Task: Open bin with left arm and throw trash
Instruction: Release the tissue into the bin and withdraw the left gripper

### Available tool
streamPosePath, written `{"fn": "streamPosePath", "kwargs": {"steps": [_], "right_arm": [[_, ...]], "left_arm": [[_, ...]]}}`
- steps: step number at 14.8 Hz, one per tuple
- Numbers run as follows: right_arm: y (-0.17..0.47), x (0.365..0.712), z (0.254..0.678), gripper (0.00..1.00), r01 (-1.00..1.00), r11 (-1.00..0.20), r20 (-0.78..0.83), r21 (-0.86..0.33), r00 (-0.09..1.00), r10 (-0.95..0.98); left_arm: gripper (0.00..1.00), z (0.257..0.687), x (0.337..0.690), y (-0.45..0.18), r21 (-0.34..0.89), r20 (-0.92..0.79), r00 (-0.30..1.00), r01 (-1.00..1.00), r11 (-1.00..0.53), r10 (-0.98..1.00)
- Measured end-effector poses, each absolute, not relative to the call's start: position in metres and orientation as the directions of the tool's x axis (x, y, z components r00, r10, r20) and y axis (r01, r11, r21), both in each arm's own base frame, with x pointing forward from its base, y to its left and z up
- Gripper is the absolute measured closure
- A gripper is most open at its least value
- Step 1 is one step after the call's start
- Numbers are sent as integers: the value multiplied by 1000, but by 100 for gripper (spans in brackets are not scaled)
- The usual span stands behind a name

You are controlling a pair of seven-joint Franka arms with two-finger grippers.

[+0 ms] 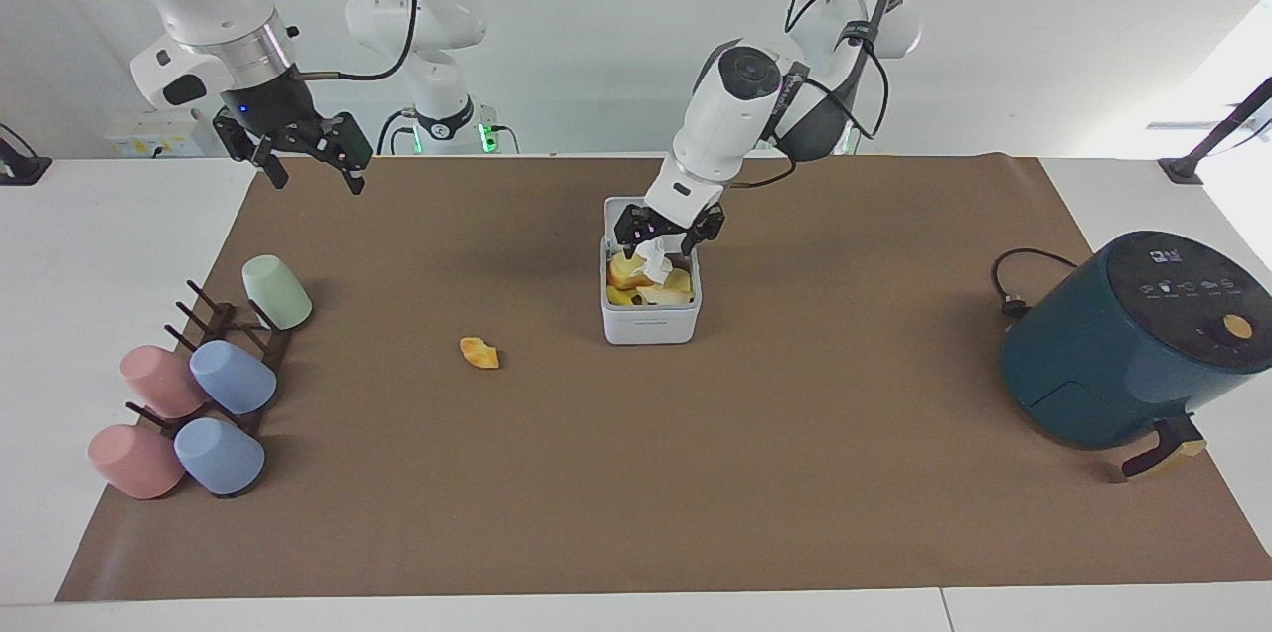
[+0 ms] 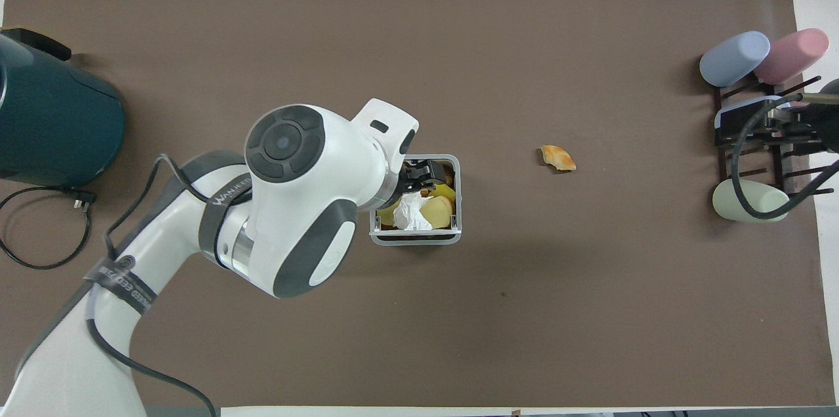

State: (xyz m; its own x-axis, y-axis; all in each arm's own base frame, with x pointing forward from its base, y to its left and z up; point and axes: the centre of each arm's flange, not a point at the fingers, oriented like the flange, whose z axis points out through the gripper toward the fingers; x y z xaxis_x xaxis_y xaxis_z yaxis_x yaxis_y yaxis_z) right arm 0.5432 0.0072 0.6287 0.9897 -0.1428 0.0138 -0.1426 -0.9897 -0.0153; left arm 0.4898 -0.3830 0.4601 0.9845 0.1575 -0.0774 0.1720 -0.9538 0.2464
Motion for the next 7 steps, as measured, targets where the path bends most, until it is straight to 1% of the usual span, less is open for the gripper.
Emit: {"fn": "streamPosePath", "kwargs": {"steps": [4,7], "right_arm": [[7,544,627,0,-134,-991,11,-15,991,-134],[11,544,627,0,-104,-995,11,-14,995,-104]], "left_arm": [[0,526,534,-315,209,-35,976,217,-953,215],[0,560,552,-239,152,-2,983,181,-972,183]]}}
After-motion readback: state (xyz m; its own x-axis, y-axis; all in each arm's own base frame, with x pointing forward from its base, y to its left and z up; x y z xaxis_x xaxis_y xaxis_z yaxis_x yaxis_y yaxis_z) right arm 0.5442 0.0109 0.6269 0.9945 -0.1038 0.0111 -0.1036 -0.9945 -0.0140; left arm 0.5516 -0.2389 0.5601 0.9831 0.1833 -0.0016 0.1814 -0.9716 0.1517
